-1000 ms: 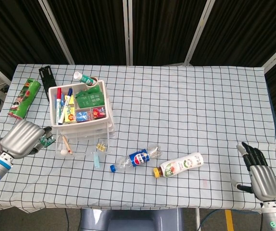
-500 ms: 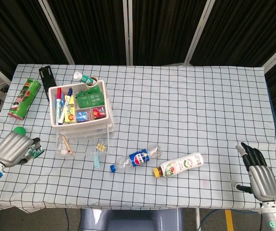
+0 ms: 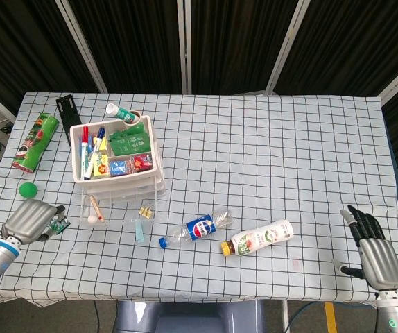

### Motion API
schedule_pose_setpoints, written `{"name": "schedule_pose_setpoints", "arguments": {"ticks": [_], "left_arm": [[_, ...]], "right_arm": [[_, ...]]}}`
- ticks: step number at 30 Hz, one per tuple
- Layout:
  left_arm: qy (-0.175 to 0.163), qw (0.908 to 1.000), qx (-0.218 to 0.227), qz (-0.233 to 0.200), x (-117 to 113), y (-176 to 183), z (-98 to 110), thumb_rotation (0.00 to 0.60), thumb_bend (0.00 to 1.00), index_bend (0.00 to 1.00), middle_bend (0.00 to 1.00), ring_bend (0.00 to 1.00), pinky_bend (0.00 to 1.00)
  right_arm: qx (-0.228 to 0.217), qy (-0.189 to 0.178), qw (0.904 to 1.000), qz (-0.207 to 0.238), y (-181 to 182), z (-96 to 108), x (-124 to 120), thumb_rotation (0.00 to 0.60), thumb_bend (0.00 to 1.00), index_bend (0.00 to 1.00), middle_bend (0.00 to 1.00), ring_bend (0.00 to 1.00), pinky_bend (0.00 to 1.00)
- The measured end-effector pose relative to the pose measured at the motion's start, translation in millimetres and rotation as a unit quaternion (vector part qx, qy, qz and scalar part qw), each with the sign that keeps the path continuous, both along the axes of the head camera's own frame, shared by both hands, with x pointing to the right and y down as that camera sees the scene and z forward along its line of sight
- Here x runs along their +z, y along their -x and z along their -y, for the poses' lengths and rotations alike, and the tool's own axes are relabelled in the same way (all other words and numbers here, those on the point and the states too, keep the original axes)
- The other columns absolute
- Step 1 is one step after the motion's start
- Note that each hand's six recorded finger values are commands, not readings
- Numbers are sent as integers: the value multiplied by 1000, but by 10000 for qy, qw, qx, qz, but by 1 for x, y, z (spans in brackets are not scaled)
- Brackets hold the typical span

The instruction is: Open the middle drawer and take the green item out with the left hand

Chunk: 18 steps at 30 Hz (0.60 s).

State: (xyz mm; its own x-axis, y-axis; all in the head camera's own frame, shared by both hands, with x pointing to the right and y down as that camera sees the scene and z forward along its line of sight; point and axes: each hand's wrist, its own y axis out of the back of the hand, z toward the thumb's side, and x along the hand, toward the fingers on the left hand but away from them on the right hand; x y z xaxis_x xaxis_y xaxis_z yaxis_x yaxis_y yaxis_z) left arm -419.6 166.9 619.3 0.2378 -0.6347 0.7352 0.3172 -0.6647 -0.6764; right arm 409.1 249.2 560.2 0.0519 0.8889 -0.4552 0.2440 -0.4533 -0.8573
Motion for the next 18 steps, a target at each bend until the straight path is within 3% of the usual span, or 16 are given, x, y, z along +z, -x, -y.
{"name": "schedule_pose_setpoints", "arguments": {"ticks": [11, 18], "left_arm": [[114, 9997, -147, 143, 34, 7, -14, 600, 358, 489, 817, 736, 718], [72, 9996, -230, 148, 38, 10, -15, 600, 257, 426, 817, 736, 718]], "right_arm": [[-9, 10, 10000, -16, 0, 0, 1, 600, 40, 0, 0, 0, 0], [-5, -4, 10000, -9, 0, 0, 0, 600, 40, 0, 0, 0, 0]]}}
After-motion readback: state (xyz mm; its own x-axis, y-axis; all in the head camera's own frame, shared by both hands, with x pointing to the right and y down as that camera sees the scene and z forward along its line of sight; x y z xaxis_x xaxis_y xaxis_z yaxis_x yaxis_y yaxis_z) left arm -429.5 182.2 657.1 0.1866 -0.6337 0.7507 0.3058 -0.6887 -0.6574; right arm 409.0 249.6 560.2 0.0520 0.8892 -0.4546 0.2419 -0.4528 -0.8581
